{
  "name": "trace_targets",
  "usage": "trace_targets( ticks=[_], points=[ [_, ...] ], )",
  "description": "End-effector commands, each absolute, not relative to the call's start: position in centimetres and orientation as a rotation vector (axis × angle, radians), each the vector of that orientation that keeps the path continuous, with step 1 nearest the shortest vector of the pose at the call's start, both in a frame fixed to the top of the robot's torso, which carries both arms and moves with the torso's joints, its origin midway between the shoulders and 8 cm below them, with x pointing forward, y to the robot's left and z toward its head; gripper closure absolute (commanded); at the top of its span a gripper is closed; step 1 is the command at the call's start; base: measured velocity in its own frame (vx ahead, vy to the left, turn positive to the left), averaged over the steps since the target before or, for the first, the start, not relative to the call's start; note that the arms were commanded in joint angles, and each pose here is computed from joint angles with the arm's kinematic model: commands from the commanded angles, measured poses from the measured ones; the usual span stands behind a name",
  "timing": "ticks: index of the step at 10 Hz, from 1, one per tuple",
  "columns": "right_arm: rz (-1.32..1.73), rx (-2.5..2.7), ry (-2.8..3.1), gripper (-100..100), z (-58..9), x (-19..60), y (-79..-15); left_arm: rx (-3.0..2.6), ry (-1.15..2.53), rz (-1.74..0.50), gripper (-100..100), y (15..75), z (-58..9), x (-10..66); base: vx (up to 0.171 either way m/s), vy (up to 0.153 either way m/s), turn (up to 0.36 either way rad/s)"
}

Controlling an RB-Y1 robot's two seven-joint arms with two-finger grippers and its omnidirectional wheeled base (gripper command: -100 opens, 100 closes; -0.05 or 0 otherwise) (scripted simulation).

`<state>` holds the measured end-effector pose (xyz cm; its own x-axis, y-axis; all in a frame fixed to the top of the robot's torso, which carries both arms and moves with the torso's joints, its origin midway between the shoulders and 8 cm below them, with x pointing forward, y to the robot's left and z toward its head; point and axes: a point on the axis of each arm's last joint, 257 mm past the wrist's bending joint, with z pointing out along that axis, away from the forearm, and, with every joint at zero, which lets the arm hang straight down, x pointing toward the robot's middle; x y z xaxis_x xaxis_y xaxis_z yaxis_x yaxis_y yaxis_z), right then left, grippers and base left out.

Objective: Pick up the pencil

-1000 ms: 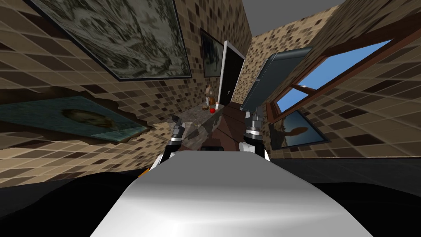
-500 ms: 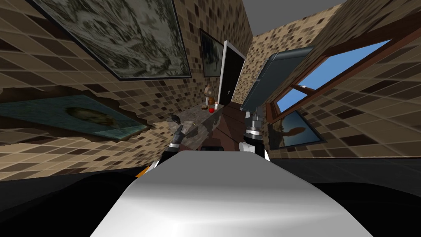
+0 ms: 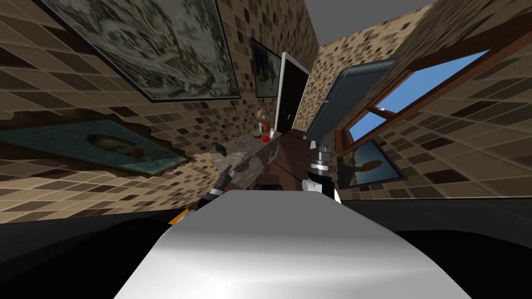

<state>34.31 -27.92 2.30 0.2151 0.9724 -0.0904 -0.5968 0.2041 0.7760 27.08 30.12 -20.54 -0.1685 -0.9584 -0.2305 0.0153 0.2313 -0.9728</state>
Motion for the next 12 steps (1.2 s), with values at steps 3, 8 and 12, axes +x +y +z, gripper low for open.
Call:
trace_targets(
  ticks=[3, 8, 12],
  points=[
    [1.216, 0.689, 0.669, 0, 2.3, 34.3, -27.9, -1.045, 1.578, -1.143, -100, 30.5, -24.5, 23.3, -0.003, -0.062, 0.006],
    [1.216, 0.689, 0.669, 0, 2.3, 34.3, -27.9, -1.169, 1.724, -1.108, -100, 31.4, -28.2, 18.2, -0.001, -0.04, -0.008],
    [1.216, 0.689, 0.669, 0, 2.3, 34.3, -27.9, -1.295, 1.862, -1.064, -100, 32.3, -31.1, 12.9, 0.017, -0.049, -0.031]
  ],
)
